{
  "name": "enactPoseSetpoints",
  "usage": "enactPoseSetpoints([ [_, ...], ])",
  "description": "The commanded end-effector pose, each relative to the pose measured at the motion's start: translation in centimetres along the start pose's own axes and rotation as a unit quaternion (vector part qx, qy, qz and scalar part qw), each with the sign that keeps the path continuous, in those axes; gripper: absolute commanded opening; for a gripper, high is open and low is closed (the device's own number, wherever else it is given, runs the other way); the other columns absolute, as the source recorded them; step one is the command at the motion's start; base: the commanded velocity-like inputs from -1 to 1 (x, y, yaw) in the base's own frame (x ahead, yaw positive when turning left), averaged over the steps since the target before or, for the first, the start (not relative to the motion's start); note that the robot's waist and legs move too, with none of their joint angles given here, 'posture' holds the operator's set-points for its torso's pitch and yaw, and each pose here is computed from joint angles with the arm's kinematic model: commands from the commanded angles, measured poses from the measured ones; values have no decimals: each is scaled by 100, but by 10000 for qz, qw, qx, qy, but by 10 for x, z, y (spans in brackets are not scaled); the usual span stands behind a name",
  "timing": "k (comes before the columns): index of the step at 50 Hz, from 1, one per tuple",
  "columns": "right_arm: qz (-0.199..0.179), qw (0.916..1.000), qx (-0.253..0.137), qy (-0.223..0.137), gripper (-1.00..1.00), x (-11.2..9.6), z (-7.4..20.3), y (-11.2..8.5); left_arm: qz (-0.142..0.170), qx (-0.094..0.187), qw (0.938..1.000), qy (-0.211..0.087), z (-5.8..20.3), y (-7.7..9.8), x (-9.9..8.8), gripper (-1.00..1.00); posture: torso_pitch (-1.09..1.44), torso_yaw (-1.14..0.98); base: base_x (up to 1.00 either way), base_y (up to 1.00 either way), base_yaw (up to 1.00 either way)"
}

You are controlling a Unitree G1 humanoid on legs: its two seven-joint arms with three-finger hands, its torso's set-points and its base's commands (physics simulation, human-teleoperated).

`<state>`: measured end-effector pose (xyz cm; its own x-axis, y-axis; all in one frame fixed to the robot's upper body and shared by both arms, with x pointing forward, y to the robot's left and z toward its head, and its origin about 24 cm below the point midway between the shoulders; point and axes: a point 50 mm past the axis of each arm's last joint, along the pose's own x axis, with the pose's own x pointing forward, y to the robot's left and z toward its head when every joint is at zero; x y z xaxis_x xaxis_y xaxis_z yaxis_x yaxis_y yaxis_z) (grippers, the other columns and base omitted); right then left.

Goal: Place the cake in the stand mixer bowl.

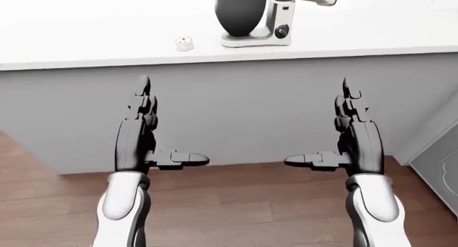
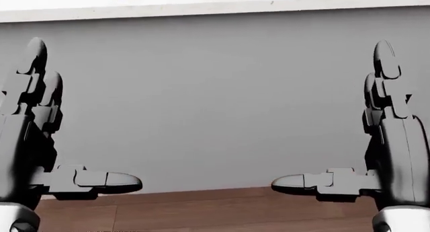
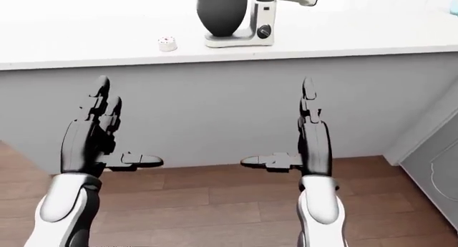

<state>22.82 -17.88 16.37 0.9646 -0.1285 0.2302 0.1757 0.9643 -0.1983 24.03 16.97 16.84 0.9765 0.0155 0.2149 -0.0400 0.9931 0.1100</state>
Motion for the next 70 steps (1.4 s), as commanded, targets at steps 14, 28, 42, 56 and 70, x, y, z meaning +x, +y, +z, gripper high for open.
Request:
enactPoseSetpoints([
  [14,1,9996,-14,-284,100,1,10,0,64,94,9994,-342,9,2,0,100,0,0,11,0,0],
  [28,-7,9996,-23,-295,100,1,10,0,75,134,9992,-356,9,2,-1,100,0,0,11,0,0],
  [42,-25,9995,-41,-298,100,1,11,-2,66,144,9993,-351,7,2,-2,100,0,0,12,0,0],
  [56,-17,9995,-48,-299,100,0,11,-2,76,147,9993,-347,7,2,-2,100,0,0,15,0,0],
  [70,-27,9996,-56,-293,100,1,10,-2,75,148,9993,-349,7,2,-2,100,0,0,16,0,0],
])
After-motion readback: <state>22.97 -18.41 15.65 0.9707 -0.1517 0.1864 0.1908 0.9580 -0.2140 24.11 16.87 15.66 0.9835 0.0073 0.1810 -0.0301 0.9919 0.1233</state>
